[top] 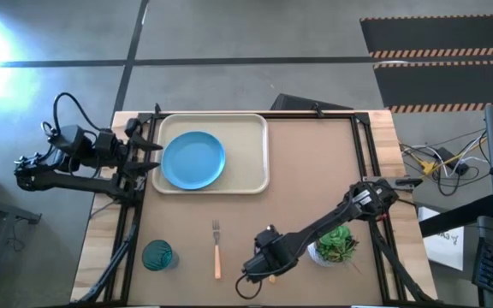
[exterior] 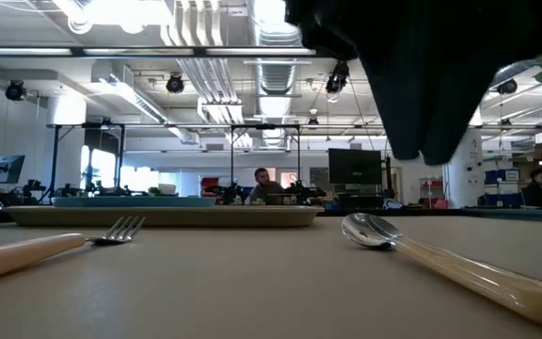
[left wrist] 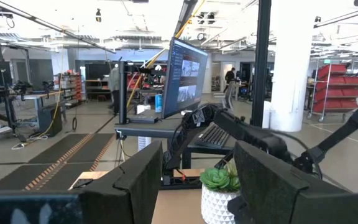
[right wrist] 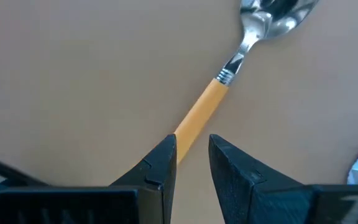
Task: Pick and place plate/cup/fork/spoon on tray
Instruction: Put the orange spoon on the white serving tray to the right of the light blue plate
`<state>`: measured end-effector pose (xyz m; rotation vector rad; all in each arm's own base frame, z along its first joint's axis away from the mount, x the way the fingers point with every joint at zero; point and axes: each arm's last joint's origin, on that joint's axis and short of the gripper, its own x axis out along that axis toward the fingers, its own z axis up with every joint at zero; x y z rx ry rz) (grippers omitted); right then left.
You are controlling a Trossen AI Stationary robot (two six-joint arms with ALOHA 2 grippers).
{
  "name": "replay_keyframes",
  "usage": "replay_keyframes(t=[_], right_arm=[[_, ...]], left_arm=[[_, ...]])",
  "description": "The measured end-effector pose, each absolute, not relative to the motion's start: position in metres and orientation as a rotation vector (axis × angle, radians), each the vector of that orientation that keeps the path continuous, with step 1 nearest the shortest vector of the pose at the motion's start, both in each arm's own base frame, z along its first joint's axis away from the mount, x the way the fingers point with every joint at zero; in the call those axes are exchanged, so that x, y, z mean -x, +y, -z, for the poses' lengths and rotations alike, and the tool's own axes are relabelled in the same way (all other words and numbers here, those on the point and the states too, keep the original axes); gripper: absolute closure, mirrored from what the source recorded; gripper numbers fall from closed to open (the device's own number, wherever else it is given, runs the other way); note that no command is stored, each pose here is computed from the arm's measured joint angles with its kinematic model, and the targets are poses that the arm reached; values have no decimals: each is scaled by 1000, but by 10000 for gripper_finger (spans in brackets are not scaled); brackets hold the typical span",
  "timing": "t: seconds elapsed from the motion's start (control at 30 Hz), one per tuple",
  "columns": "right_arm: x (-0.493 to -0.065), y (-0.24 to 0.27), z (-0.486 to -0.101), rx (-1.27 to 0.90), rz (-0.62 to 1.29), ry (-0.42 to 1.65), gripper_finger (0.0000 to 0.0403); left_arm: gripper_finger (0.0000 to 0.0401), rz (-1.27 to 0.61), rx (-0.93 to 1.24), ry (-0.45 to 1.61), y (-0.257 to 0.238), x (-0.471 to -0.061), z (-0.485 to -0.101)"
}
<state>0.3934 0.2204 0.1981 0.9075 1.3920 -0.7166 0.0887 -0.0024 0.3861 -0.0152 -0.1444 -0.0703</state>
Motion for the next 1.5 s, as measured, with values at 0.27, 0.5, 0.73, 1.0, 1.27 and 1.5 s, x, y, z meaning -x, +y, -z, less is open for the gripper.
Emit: replay_keyframes(t=[0.27, 0.5, 0.73, 1.0, 1.27, 1.5], right_arm=[[-384, 219, -180, -938, 771, 1486, 319], [-392, 215, -182, -934, 739, 1399, 319], [-409, 222, -187, -985, 606, 1221, 319], [-399, 215, -194, -942, 660, 1264, 313], [-399, 209, -189, -904, 672, 1268, 251], [-394, 206, -177, -927, 749, 1276, 220]], left_arm=[[216, 82, 14, -150, -3, -87, -386], [216, 82, 14, -150, -3, -87, -387], [216, 83, 13, -150, -3, -87, -387], [216, 83, 13, -150, -3, -87, -387], [216, 83, 13, -150, -3, -88, -386], [216, 83, 13, -150, -3, -88, -387]])
